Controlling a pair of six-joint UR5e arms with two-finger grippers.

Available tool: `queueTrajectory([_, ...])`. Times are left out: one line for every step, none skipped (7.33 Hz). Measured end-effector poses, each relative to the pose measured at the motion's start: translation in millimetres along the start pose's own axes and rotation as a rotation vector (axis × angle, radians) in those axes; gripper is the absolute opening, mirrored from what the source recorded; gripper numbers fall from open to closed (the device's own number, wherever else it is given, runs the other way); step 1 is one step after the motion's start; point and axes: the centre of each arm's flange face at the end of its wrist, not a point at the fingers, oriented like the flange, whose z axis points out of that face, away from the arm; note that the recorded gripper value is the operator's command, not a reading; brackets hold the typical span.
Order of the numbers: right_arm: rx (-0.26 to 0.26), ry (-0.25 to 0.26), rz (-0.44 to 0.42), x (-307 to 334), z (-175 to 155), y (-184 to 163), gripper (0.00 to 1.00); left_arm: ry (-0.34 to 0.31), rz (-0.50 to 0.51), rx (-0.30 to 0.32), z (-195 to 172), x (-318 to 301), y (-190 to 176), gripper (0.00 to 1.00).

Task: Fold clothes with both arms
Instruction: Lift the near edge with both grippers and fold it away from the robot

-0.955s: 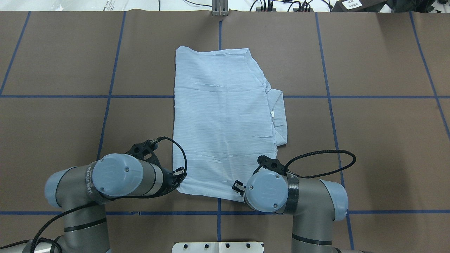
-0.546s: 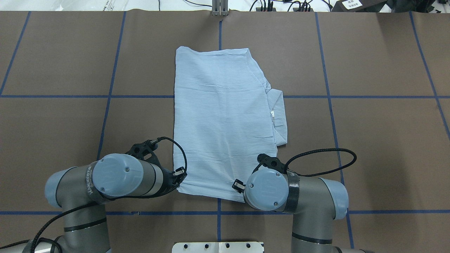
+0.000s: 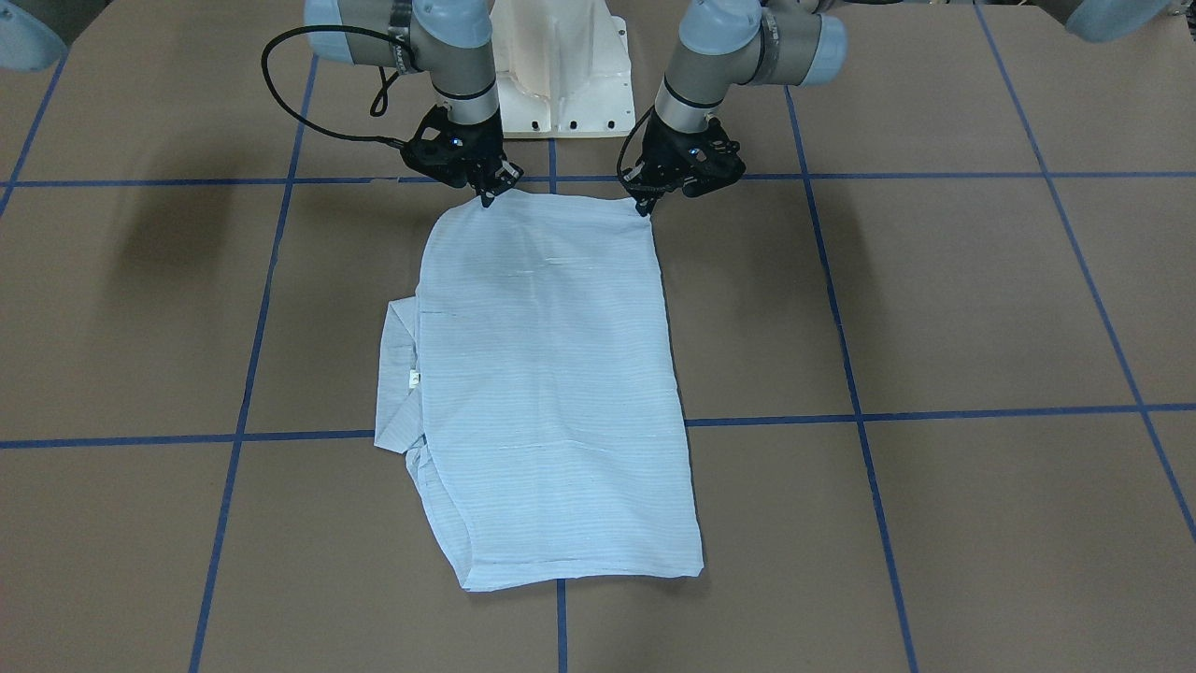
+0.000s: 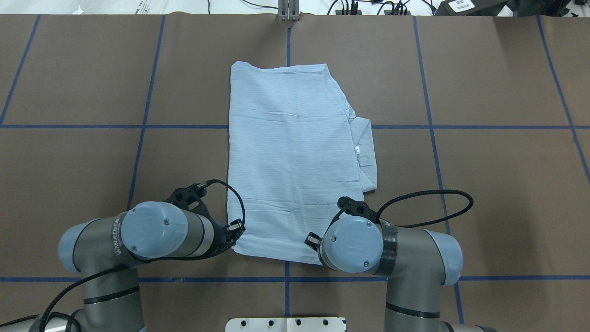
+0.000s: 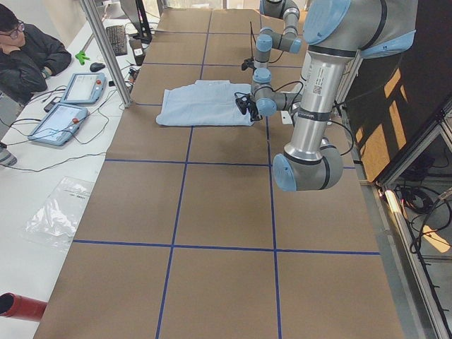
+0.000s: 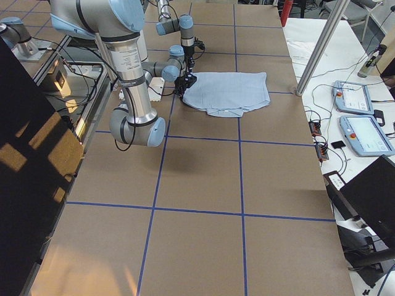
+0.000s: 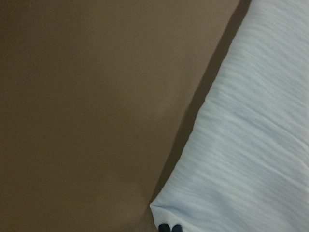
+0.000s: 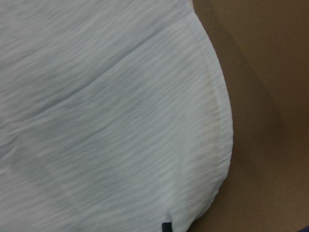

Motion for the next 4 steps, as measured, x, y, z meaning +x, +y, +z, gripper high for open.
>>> queueTrajectory([-0.002,-0.016,0.004,-0.7,-15.5,-1.9,0.00,0.013,0.002,-0.004,-6.7,2.4,1.4,0.00])
queueTrajectory([-0.003,-0.027,0.007,0.2,-27.6,-4.3,0.00,0.025,0.004,-0.007,-17.3,4.0,2.8,0.00])
queueTrajectory([-0.006,-0.039,0.009,1.6,-37.8,-6.0,0.00,0.029,0.006,-0.009,-33.3,4.9,5.4,0.00])
queueTrajectory([-0.012,-0.058,0.009,4.0,-50.1,-7.4,0.00,0.028,0.009,-0.010,-55.8,6.4,10.6,0.00])
